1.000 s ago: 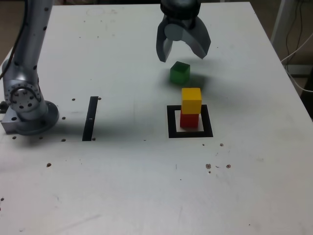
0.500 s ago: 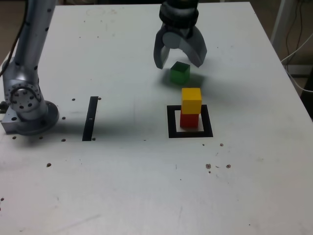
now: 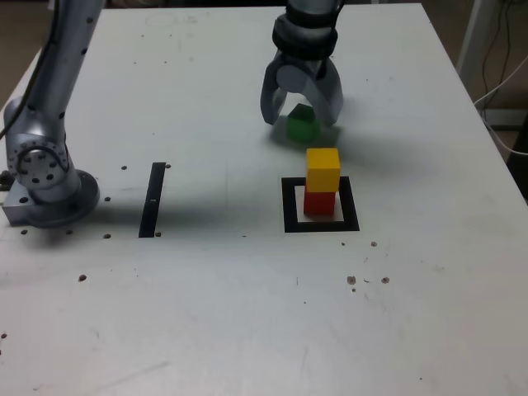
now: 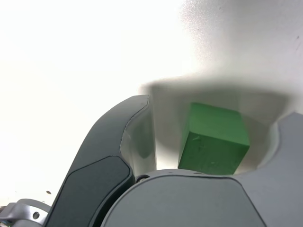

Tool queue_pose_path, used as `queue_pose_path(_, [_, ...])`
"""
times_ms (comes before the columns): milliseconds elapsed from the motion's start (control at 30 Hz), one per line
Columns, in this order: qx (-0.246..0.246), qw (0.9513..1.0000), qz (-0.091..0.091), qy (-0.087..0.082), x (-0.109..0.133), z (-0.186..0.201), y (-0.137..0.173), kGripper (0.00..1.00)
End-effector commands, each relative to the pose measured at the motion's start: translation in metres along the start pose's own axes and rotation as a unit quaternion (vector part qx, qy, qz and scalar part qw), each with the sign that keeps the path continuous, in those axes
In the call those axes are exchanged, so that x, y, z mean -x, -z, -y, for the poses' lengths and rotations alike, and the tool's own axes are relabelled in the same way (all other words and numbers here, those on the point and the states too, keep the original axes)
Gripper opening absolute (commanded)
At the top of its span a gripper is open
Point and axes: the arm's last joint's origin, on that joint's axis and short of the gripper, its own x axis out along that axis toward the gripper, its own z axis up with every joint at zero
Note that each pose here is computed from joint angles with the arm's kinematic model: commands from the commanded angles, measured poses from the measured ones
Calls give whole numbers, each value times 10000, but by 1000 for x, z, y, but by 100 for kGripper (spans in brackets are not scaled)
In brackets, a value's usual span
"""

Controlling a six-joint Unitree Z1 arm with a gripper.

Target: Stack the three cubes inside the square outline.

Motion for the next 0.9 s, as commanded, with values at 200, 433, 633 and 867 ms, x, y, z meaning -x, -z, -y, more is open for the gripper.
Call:
queue_pose_path(200, [65, 10000, 4, 3, -1, 2, -4, 59])
queue_pose_path(433, [34, 10000, 37, -25, 1, 5, -8, 33])
queue_pose_path(633, [1, 10000, 65, -8, 3, 7, -10, 30])
queue_pose_path(867, [-8, 10000, 78, 15, 4, 8, -10, 30])
